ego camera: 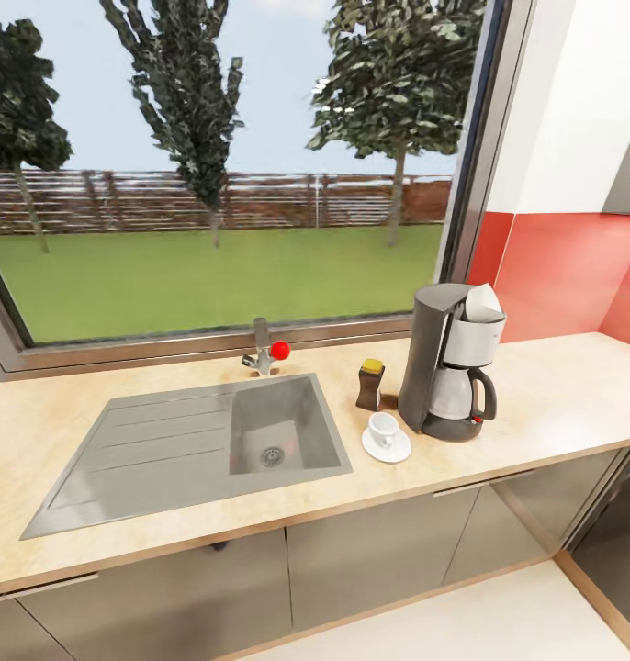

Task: Set up a coffee station on the kitchen countertop: keep the coffee maker on the countertop, move the bottle of coffee from the kitchen shelf to the counter next to the coffee maker, place a paper coffee filter on top of the coffee maker, put the saucer next to the coffee maker with the coffee cup on the saucer, and place the electric kettle next to the coffee maker.

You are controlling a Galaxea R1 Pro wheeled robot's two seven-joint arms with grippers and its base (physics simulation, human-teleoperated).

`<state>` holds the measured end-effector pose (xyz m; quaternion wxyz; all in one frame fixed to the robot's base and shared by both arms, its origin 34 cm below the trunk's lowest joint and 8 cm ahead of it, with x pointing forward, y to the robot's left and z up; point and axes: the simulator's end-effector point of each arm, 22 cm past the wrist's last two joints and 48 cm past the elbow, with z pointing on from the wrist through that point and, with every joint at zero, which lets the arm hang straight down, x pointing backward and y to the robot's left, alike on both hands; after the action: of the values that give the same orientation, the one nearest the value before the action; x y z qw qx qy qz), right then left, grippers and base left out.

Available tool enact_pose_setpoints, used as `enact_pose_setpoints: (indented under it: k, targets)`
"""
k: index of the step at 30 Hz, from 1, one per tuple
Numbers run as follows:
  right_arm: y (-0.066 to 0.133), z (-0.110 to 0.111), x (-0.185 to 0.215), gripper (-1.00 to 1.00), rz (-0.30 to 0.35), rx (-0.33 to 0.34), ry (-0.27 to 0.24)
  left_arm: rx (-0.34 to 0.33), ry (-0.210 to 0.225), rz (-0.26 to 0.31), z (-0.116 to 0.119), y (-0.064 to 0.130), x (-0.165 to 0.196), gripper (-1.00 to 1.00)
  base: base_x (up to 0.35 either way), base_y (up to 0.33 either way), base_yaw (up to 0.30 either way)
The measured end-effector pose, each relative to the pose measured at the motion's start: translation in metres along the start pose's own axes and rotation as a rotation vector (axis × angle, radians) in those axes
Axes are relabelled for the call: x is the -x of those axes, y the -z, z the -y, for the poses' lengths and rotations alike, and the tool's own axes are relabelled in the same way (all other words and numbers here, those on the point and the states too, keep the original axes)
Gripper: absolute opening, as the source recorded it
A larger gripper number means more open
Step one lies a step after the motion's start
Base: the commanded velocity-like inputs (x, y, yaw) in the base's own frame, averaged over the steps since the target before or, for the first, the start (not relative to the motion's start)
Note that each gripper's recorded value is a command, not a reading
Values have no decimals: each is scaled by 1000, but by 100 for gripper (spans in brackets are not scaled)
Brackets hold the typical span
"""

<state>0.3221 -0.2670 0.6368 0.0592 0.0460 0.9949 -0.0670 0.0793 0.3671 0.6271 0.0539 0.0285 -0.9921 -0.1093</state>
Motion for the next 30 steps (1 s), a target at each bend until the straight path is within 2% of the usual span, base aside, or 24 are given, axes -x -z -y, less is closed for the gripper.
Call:
enact_pose_setpoints:
  k: [1,2,7,10,16,20,24,25,30]
  targets:
    - [0,-2,-4,100,-18,7,4,0,-1,0,0,0,0,100,0,0,0]
    - [1,-6,-15,100,-70,24,11,0,-2,-1,0,0,-1,100,0,0,0]
    - [4,-11,-39,100,-175,40,29,0,-3,-6,-1,0,-3,100,0,0,0]
    - [5,-12,-45,100,-202,43,35,1,-4,-7,-1,0,-3,100,0,0,0]
    - [5,-13,-57,100,-209,37,41,4,-2,-6,-2,0,-3,100,0,0,0]
    - [1,-12,-49,100,-147,36,30,4,-1,1,-2,0,-1,100,0,0,0]
    - [-1,-10,-28,100,-49,32,12,5,1,7,-3,0,0,100,0,0,0]
    - [-1,-11,-14,100,12,33,1,6,9,8,-4,0,0,100,0,0,0]
    - [1,-11,13,100,133,33,-19,4,15,9,-3,0,0,100,0,0,0]
